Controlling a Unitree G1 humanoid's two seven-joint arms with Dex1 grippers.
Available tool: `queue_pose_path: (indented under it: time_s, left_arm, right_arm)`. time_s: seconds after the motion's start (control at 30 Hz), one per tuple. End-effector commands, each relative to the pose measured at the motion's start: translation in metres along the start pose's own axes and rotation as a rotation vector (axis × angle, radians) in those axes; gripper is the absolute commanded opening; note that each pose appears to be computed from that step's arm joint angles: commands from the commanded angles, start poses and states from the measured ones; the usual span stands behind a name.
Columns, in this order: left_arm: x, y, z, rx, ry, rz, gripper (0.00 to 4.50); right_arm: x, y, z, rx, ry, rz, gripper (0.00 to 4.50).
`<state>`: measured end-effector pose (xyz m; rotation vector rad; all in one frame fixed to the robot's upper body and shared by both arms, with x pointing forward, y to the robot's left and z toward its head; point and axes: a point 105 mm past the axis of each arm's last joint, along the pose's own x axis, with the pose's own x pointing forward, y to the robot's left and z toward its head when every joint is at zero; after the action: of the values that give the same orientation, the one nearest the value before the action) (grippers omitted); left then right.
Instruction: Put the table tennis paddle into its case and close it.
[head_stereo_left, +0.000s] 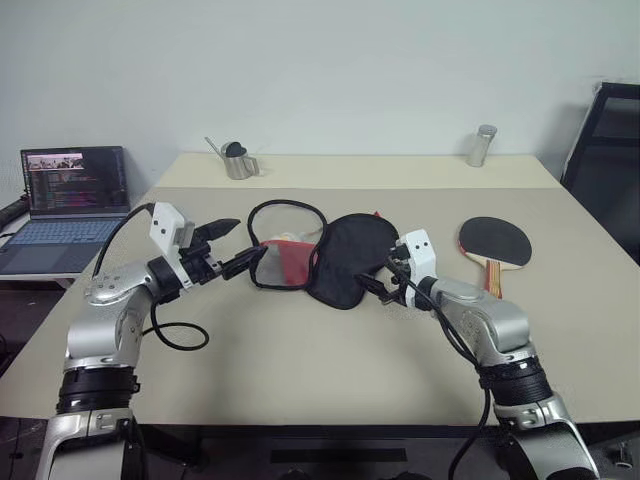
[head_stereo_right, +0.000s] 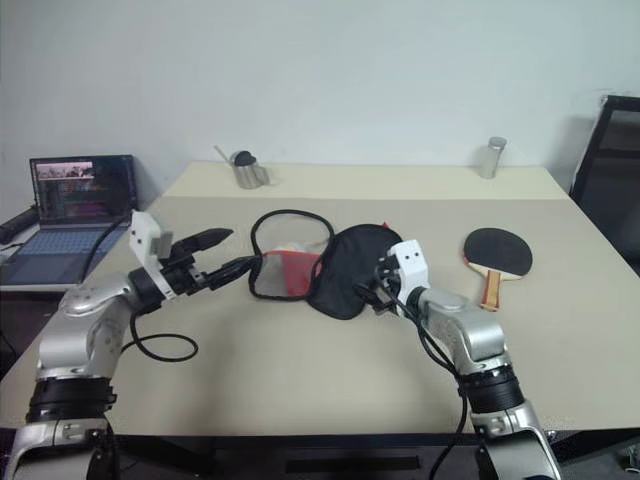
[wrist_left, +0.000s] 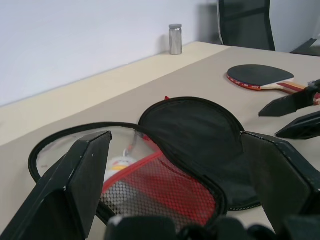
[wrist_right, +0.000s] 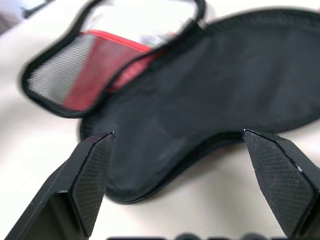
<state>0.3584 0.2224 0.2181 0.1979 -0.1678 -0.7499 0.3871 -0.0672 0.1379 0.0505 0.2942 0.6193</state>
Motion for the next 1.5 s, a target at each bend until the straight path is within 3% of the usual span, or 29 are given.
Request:
queue_pose_path:
  time_s: [0.03,0.2,0.63,0.77,1.1,1.13,1.5]
  left_arm:
    - [0.0,0.004,0.012,0.053,-0.018,-0.005,4.47]
    - [-0.001,0.006,0.012,0.057,-0.018,0.005,4.47]
    - [-0.008,0.007,0.01,0.067,-0.012,0.023,4.47]
    - [-0.007,0.005,0.012,0.073,-0.015,0.009,4.5]
    - [0.0,-0.011,0.023,0.098,-0.032,-0.059,4.5]
    - [0.001,-0.014,0.024,0.097,-0.034,-0.071,4.5]
    - [0.013,-0.034,0.026,0.074,-0.027,-0.188,4.5]
  right_arm:
    - [0.008,-0.002,0.015,0.007,-0.043,-0.027,4.5]
    - [0.02,-0.005,0.004,0.022,0.001,-0.059,4.5]
    - [0.038,0.026,-0.006,0.034,0.037,0.027,4.5]
    - [0.04,0.033,-0.002,0.034,0.022,0.048,3.67]
    - [0.037,0.031,0.001,0.08,0.015,0.048,0.21]
    - [0.036,0.029,0.001,0.089,0.017,0.046,0.04]
    - [-0.008,-0.011,-0.009,0.104,0.119,0.026,0.04]
